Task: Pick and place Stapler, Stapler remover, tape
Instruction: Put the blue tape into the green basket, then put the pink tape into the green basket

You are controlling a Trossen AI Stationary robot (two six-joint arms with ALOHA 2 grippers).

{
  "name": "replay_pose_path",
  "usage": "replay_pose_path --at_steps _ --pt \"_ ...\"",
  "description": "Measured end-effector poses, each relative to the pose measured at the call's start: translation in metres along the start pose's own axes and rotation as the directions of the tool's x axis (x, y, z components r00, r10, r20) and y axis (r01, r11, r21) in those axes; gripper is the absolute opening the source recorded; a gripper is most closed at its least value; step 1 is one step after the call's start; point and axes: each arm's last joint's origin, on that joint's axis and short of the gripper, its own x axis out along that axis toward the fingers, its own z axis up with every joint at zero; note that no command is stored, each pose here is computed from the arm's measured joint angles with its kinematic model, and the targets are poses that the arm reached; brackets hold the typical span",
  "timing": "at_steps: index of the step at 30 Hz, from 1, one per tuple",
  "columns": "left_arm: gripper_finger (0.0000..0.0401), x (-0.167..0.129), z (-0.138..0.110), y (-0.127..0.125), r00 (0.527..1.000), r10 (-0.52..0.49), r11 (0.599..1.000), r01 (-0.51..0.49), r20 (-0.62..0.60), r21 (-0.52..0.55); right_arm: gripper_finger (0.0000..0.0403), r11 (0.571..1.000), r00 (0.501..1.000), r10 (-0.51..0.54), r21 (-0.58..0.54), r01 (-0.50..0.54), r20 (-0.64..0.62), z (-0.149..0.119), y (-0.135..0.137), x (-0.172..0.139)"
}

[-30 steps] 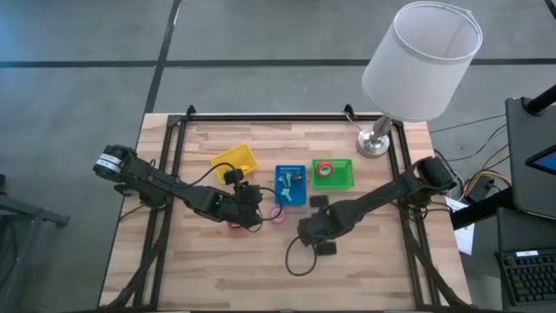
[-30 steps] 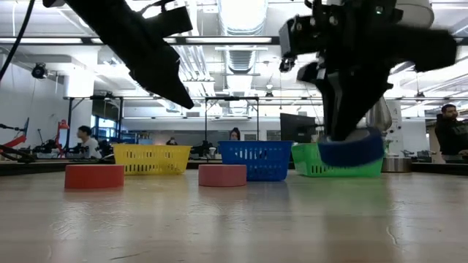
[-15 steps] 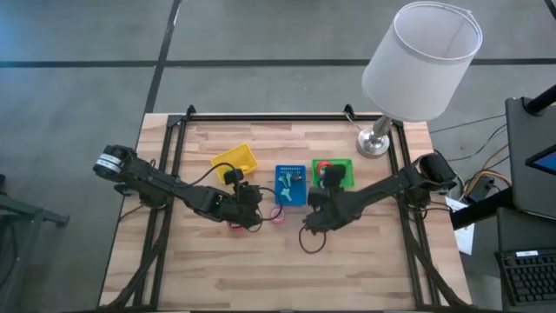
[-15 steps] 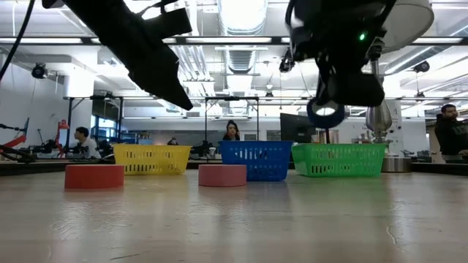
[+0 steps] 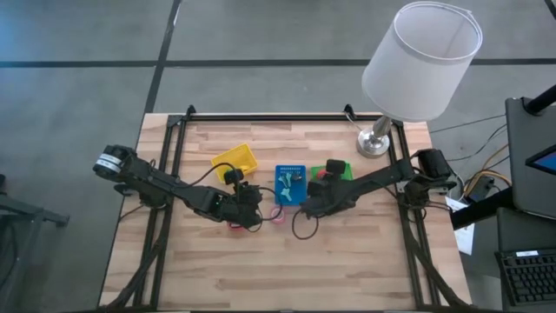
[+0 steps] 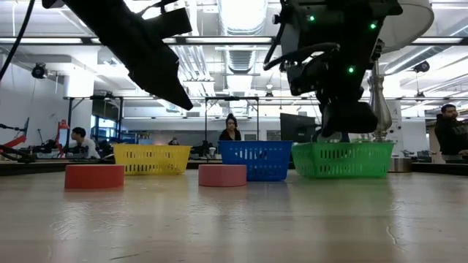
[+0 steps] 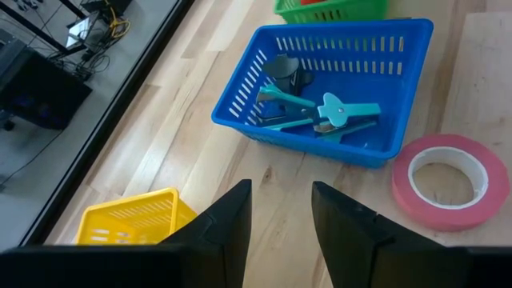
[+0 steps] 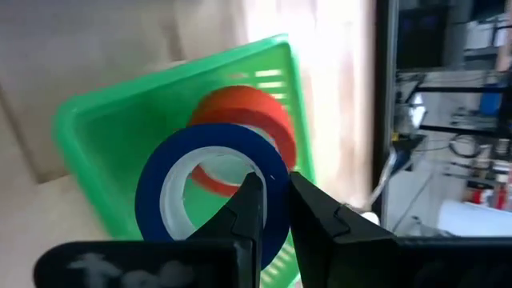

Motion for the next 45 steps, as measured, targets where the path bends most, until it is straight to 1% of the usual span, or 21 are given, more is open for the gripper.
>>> replay_pose_path --at_steps 2,6,10,18,25,29,35,38,40,42,44,45 --pt "0.0135 0.000 0.000 0.000 1.000 0.000 1.000 0.000 0.000 0.000 0.0038 0.999 0.999 -0.035 0.000 0.035 0.014 -0.001 0.000 0.002" --pt "0.0135 0.000 0.000 0.000 1.000 0.000 1.000 0.000 0.000 0.000 0.0045 0.999 0.998 -0.042 0.027 0.041 0.040 0.000 0.002 0.006" --pt "0.0135 0.000 0.000 0.000 1.000 0.000 1.000 0.000 0.000 0.000 0.0066 0.999 0.999 0.004 0.035 -0.006 0.037 0.001 0.004 0.007" --pt "0.0135 0.000 0.000 0.000 1.000 0.000 1.000 0.000 0.000 0.000 0.0107 0.998 0.998 0.052 0.040 -0.053 0.033 0.004 0.004 0.004" --pt "0.0135 0.000 0.000 0.000 1.000 0.001 1.000 -0.001 0.000 0.000 0.0120 0.990 0.991 0.127 0.056 -0.129 0.047 0.019 -0.006 -0.019" --pt "0.0135 0.000 0.000 0.000 1.000 0.001 1.000 -0.001 -0.001 0.000 0.0119 0.988 0.987 0.139 0.061 -0.144 0.082 0.027 -0.011 -0.036" --pt "0.0135 0.000 0.000 0.000 1.000 0.000 1.000 0.000 -0.001 -0.001 0.0114 0.983 0.976 0.160 0.061 -0.171 0.144 0.034 -0.011 -0.057" --pt "0.0135 0.000 0.000 -0.001 1.000 -0.027 1.000 0.027 -0.010 -0.005 0.0111 0.980 0.969 0.173 0.063 -0.187 0.177 0.035 -0.007 -0.064" --pt "0.0135 0.000 -0.001 -0.002 0.998 -0.054 0.999 0.054 -0.019 -0.006 0.0109 0.974 0.958 0.194 0.074 -0.214 0.213 0.037 -0.002 -0.068" --pt "0.0135 0.000 -0.001 -0.002 0.997 -0.069 0.998 0.069 -0.024 -0.007 0.0107 0.956 0.935 0.253 0.083 -0.281 0.248 0.041 0.002 -0.071" --pt "0.0135 0.000 -0.001 -0.002 0.997 -0.072 0.997 0.071 -0.025 -0.007 0.0105 0.920 0.894 0.345 0.088 -0.383 0.285 0.045 0.008 -0.073" --pt "0.0135 0.000 -0.001 -0.002 0.997 -0.072 0.997 0.071 -0.025 -0.007 0.0103 0.895 0.865 0.393 0.089 -0.438 0.311 0.048 0.012 -0.074"
